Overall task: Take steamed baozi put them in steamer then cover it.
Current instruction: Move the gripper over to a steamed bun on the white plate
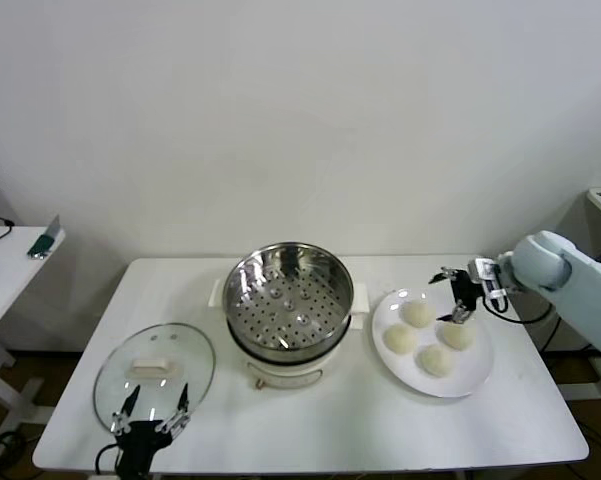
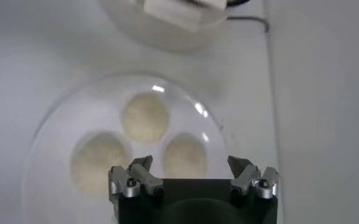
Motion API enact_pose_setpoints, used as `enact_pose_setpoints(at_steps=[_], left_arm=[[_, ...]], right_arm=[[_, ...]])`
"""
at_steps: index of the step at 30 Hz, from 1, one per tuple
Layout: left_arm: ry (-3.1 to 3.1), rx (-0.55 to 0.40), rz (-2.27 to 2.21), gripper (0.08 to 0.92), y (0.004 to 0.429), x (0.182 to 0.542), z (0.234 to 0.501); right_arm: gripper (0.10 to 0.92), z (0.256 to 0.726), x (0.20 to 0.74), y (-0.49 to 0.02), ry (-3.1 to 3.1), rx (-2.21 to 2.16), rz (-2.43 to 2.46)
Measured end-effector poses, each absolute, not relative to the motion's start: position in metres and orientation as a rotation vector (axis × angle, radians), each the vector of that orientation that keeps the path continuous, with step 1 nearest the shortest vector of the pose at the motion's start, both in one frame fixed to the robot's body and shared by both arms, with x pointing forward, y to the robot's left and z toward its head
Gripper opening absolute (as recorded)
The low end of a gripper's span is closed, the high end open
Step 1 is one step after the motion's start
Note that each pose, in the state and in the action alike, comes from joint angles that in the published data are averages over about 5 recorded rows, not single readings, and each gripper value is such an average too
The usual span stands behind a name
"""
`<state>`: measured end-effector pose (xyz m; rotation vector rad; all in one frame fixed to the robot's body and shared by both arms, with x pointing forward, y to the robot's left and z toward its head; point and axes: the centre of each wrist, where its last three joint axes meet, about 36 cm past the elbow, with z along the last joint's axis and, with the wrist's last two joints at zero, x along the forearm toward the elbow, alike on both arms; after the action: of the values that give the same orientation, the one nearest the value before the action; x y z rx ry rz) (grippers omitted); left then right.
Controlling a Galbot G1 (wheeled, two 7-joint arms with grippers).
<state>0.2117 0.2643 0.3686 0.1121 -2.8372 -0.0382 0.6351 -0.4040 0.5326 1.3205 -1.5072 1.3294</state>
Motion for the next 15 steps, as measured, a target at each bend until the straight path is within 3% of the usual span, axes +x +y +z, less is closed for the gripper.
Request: enact_pose_setpoints(at_steps=[15], left_arm=[[-2.833,0.113,-0.049,0.823,0.263,0.210,0.369]], right_arm=[[0.823,0.502,0.690,-0.363,-1.369,1.267,1.298]])
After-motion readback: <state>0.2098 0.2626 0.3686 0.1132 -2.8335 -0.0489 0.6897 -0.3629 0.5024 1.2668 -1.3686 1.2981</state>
